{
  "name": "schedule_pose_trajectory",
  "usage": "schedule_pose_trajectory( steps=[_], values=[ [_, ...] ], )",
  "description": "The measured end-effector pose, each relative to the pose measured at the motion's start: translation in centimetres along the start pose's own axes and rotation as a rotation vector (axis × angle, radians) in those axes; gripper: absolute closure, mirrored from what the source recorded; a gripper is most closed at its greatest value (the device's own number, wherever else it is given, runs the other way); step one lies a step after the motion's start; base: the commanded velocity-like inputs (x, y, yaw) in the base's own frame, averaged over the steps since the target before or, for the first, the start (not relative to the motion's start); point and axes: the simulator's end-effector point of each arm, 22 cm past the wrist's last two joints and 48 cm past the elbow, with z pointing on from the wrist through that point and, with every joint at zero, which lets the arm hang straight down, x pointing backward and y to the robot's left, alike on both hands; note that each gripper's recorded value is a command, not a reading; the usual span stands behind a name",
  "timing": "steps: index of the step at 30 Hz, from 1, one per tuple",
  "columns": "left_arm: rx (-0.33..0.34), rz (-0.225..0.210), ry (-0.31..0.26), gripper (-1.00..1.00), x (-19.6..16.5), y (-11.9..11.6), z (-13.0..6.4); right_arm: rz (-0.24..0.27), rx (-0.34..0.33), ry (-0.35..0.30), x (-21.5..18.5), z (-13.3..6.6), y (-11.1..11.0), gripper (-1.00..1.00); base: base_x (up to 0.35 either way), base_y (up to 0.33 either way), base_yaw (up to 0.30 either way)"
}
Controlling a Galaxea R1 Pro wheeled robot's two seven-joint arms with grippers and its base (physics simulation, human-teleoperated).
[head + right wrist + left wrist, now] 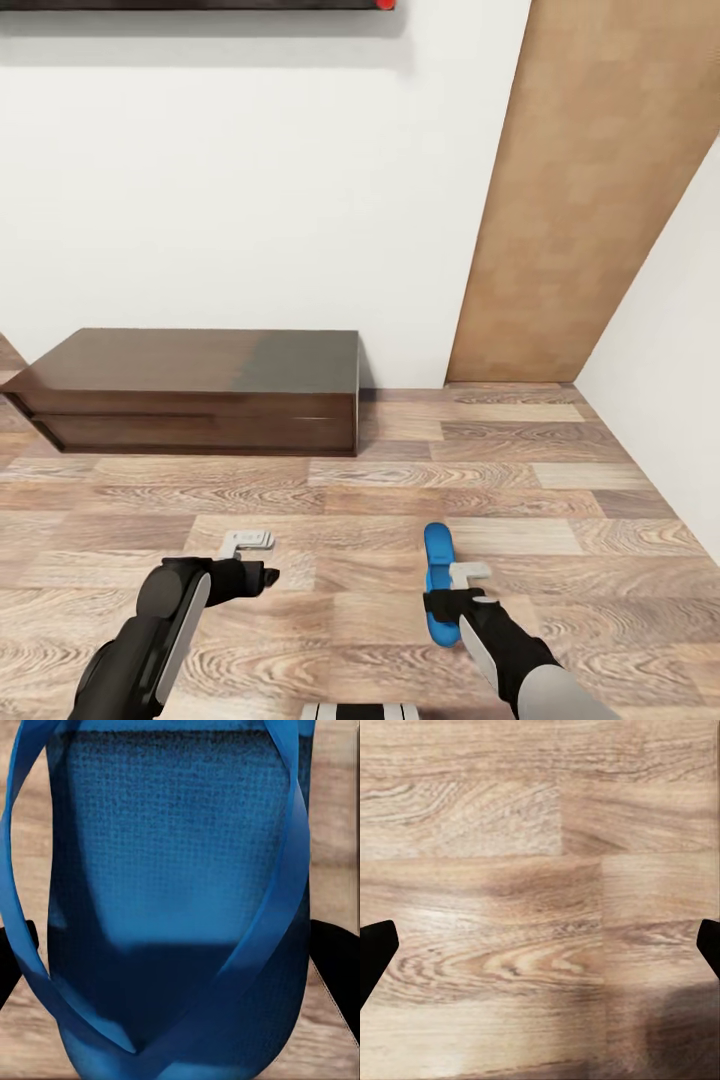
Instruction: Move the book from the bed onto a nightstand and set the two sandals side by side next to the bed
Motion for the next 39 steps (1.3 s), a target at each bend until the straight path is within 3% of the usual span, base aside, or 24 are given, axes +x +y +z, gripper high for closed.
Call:
schedule_pose_trajectory(
  steps=[12, 39],
  values=[
    [0.000, 0.008, -0.040, -1.00, -1.2, -0.3, -1.5, 0.000, -0.004, -0.106, -3.3, -1.6, 0.1, 1.00, 0.000, 0.000, 0.000],
    [0.001, 0.027, -0.159, -1.00, -4.7, -1.0, -6.0, -0.003, -0.004, -0.214, -7.9, -5.6, 0.2, 1.00, 0.000, 0.000, 0.000]
  ],
)
